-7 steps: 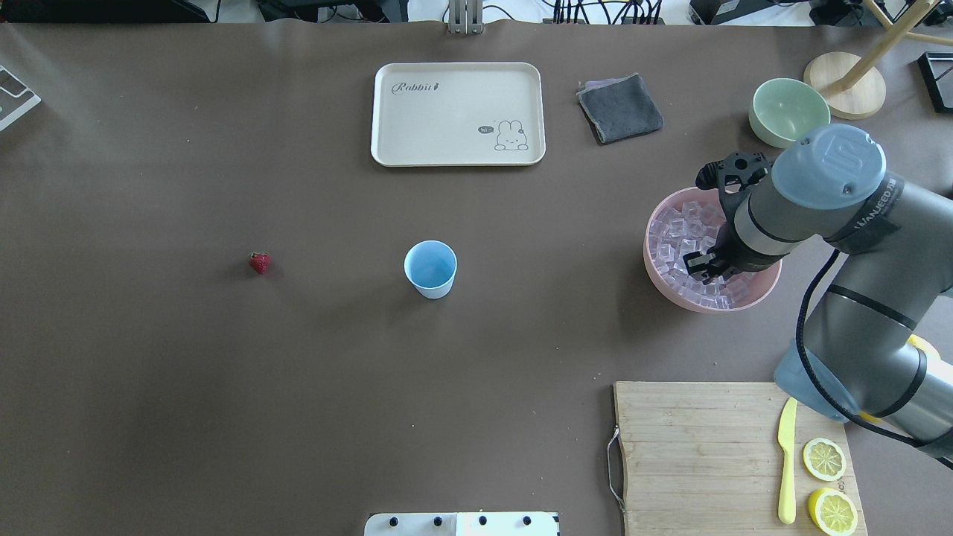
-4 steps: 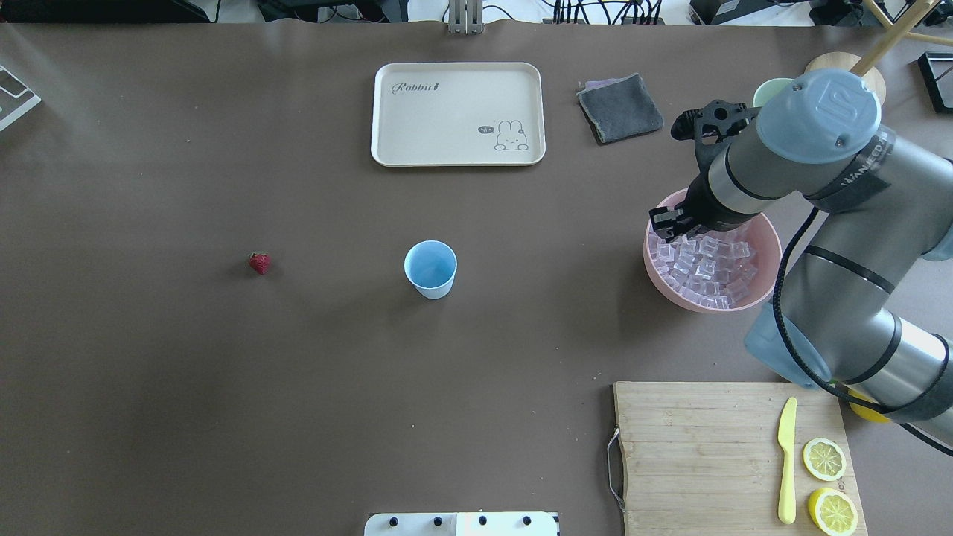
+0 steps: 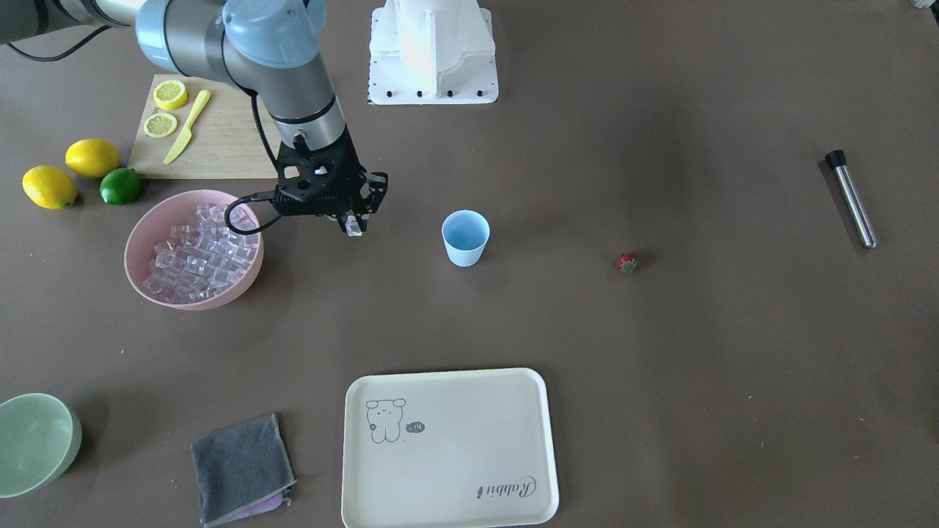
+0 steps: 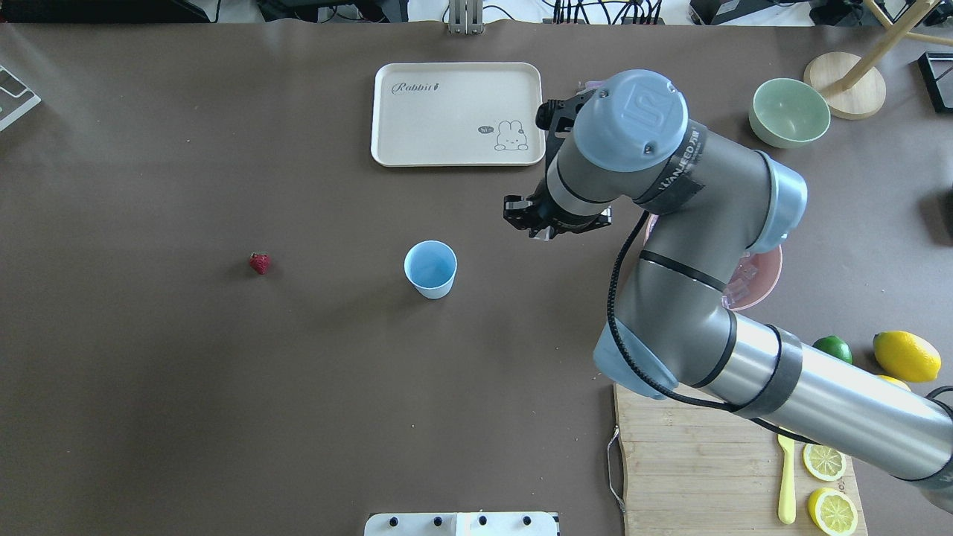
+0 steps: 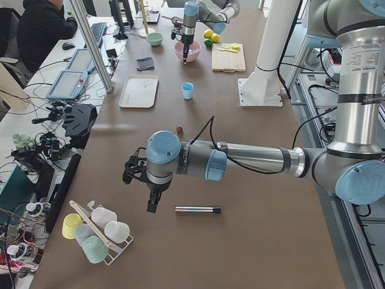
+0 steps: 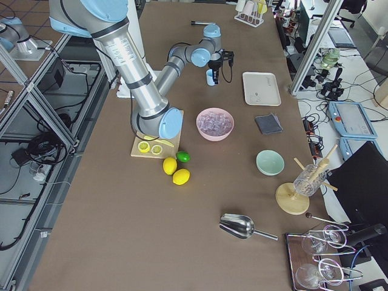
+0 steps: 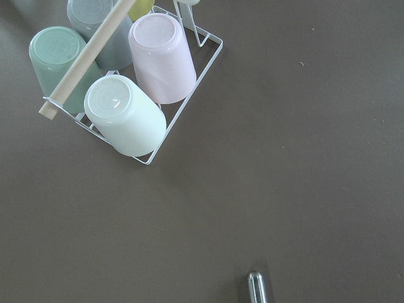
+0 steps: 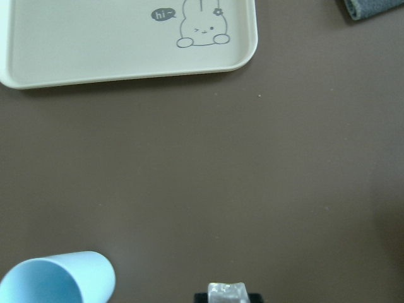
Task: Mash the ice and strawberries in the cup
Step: 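Carry the ice cube with the right gripper over the blue cup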
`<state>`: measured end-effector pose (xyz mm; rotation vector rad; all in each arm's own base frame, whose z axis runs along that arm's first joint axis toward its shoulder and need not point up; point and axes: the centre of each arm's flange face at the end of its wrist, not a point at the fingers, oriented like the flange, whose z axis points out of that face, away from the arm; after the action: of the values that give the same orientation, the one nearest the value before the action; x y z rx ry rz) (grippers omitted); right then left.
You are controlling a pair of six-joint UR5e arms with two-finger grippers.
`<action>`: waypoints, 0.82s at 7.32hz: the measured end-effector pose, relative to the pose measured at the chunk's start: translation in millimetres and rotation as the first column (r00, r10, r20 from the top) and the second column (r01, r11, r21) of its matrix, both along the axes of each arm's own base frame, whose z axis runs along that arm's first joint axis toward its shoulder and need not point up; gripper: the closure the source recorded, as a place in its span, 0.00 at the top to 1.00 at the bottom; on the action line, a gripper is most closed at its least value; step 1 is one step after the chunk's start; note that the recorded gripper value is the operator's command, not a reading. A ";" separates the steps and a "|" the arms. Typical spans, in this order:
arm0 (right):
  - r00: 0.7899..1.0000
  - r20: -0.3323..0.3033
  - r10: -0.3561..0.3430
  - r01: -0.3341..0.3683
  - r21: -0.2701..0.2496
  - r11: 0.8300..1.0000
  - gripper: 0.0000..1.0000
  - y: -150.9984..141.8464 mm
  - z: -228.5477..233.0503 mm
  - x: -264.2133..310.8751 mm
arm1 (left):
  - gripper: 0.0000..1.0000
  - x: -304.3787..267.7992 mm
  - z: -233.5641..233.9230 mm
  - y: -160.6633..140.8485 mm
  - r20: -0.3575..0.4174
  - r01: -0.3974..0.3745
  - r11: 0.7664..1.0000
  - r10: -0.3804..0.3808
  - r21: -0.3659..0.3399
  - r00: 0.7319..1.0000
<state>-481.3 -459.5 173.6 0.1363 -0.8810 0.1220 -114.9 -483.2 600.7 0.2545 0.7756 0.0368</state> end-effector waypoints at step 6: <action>0.991 0.120 0.060 -0.060 -0.001 0.998 0.99 10.0 -53.7 -110.2 | 0.99 -0.4 1.2 -3.4 0.001 0.000 1.000 0.000 -0.002 1.000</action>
<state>-591.4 -449.5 119.9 0.1589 -0.9978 0.1865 -115.2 -486.6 601.9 0.2524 0.7748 0.0360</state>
